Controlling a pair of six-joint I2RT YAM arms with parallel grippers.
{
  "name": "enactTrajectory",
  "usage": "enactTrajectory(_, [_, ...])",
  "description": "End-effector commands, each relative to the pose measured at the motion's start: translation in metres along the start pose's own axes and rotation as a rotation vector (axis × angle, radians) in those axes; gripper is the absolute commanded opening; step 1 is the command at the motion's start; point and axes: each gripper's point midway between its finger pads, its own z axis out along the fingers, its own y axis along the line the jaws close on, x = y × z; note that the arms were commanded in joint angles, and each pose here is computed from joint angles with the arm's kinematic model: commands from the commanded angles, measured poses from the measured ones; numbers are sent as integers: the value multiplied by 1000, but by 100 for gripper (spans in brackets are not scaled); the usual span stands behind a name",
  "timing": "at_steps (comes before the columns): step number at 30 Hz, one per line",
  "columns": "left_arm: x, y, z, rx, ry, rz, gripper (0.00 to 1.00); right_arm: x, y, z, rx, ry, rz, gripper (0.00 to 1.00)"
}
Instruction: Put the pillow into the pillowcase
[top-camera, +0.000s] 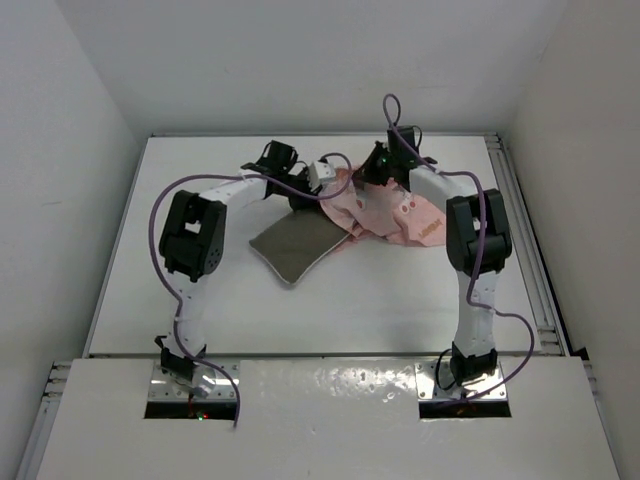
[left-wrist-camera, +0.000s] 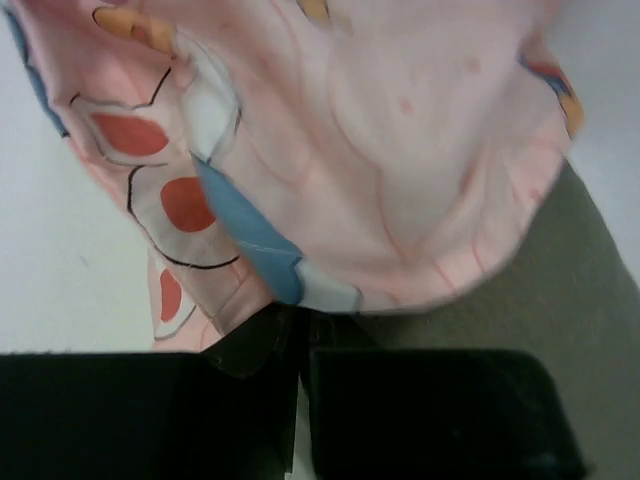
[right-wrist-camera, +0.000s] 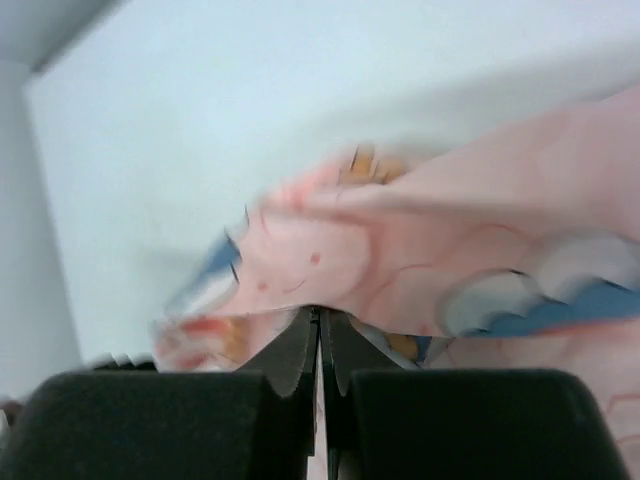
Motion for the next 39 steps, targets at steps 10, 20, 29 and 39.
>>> enactTrajectory(10, [19, -83, -96, 100, 171, -376, 38, -5, 50, -29, -238, 14, -146, 34])
enactTrajectory(20, [69, -19, -136, -222, 229, -385, 64, 94, 14, -106, -58, 64, -320, 99])
enactTrajectory(29, [93, 7, -93, -250, 195, -301, 66, 161, 56, -108, -62, 47, -254, 99])
enactTrajectory(39, [95, 2, -71, -207, 168, -306, 48, 222, 80, -89, 7, 125, -209, 99])
